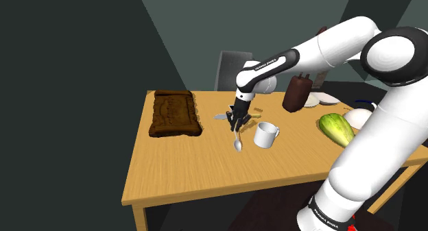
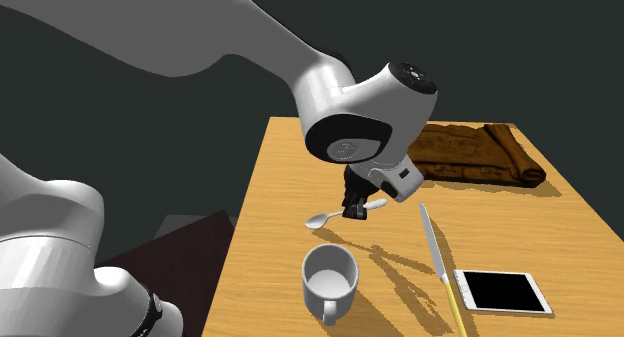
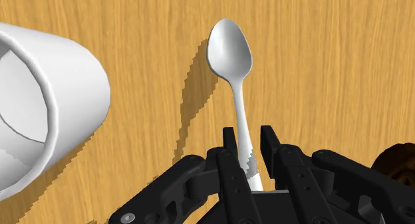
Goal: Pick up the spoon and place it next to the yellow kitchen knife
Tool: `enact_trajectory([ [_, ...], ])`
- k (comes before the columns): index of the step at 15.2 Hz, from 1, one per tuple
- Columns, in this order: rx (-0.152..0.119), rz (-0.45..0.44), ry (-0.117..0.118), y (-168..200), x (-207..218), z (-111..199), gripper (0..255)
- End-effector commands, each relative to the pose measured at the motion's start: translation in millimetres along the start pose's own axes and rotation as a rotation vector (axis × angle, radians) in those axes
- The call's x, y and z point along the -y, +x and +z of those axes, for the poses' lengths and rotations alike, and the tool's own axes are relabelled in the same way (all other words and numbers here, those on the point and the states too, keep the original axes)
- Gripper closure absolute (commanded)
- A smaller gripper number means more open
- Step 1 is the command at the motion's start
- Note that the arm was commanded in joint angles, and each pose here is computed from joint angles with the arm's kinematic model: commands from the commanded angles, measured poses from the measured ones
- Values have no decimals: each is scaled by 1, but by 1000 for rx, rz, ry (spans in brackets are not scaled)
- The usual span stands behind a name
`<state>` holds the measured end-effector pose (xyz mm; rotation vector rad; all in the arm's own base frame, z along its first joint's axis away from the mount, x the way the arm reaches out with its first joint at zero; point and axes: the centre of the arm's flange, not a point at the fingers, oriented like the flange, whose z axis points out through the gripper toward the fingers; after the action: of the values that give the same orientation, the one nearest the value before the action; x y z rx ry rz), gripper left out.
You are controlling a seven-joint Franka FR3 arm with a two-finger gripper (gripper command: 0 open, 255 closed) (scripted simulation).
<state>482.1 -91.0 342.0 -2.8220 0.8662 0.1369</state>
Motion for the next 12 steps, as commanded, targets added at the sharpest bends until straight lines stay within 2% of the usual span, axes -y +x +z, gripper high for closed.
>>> enact_trajectory([
  [1,0,0,0,1,-1,10,255],
  [8,0,0,0,6,-6,45,255],
  [12,0,0,0,6,-6,45,255],
])
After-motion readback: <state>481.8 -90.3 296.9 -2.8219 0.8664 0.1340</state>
